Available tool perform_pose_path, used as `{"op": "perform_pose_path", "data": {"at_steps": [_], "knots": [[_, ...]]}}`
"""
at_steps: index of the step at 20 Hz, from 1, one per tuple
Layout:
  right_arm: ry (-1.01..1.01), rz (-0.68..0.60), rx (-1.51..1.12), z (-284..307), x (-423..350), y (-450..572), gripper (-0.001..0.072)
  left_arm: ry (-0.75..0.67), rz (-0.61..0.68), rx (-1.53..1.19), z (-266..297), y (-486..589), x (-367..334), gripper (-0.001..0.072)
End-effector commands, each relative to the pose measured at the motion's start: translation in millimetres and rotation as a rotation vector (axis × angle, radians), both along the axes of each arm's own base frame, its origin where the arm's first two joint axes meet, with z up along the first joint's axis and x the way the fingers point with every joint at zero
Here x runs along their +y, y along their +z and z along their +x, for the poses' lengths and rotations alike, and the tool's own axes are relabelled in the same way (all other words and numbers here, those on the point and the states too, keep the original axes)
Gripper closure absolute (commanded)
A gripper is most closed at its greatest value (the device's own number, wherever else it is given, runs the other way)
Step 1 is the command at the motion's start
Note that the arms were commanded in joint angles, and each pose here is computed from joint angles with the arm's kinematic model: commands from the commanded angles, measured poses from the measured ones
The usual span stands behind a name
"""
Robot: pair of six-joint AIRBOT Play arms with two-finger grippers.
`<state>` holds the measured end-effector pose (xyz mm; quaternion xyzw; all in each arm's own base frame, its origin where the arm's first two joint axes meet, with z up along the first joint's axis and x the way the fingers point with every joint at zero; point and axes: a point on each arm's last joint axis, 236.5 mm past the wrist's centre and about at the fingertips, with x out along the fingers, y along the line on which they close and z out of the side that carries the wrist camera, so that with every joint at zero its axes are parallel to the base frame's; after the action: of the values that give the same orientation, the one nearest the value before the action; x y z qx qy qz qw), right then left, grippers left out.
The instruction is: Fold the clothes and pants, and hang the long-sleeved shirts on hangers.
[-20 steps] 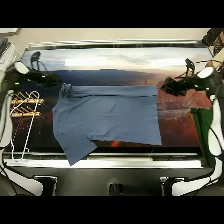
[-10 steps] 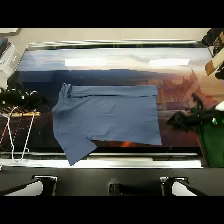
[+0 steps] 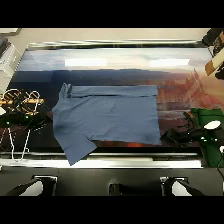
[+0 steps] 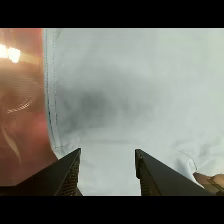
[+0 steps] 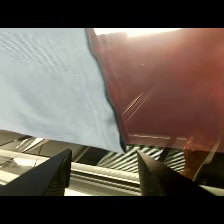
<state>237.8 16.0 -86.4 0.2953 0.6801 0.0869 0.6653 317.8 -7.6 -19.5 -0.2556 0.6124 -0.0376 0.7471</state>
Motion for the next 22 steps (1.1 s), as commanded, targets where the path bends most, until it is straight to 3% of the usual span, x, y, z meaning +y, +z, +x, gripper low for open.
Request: {"op": "perform_pose_path", "data": {"at_steps": [1, 8, 10, 14, 17, 20, 22], "knots": [[-0.003, 0.0, 0.007, -8.1, 3.3, -10.7, 0.0226, 0.004, -0.011, 0.005, -2.9, -1.2, -2.5, 0.0306], [-0.072, 0.037, -0.022, 4.1, 10.3, -15.5, 0.0231, 0.016, -0.013, -0.015, 2.3, 0.1, -2.1, 0.0306], [-0.093, 0.049, -0.027, 8.9, 11.6, -16.9, 0.0302, 0.019, -0.017, -0.018, 3.2, 0.7, -3.0, 0.0306], [-0.096, 0.102, 0.036, -2.6, 22.2, -26.0, 0.0317, 0.02, -0.024, -0.019, 3.4, 1.0, -4.3, 0.0306], [-0.093, 0.137, 0.042, -9.2, 31.4, -27.6, 0.0388, 0.02, -0.029, 0.004, -3.3, -6.4, -5.9, 0.0306], [-0.079, 0.148, 0.01, -4.7, 33.5, -25.2, 0.0671, 0.023, -0.041, 0.049, -17.6, -23.4, -9.9, 0.0306], [-0.096, 0.163, -0.007, 1.0, 35.6, -22.5, 0.0673, 0.028, -0.046, 0.07, -24.9, -32.2, -11.6, 0.0307]]}}
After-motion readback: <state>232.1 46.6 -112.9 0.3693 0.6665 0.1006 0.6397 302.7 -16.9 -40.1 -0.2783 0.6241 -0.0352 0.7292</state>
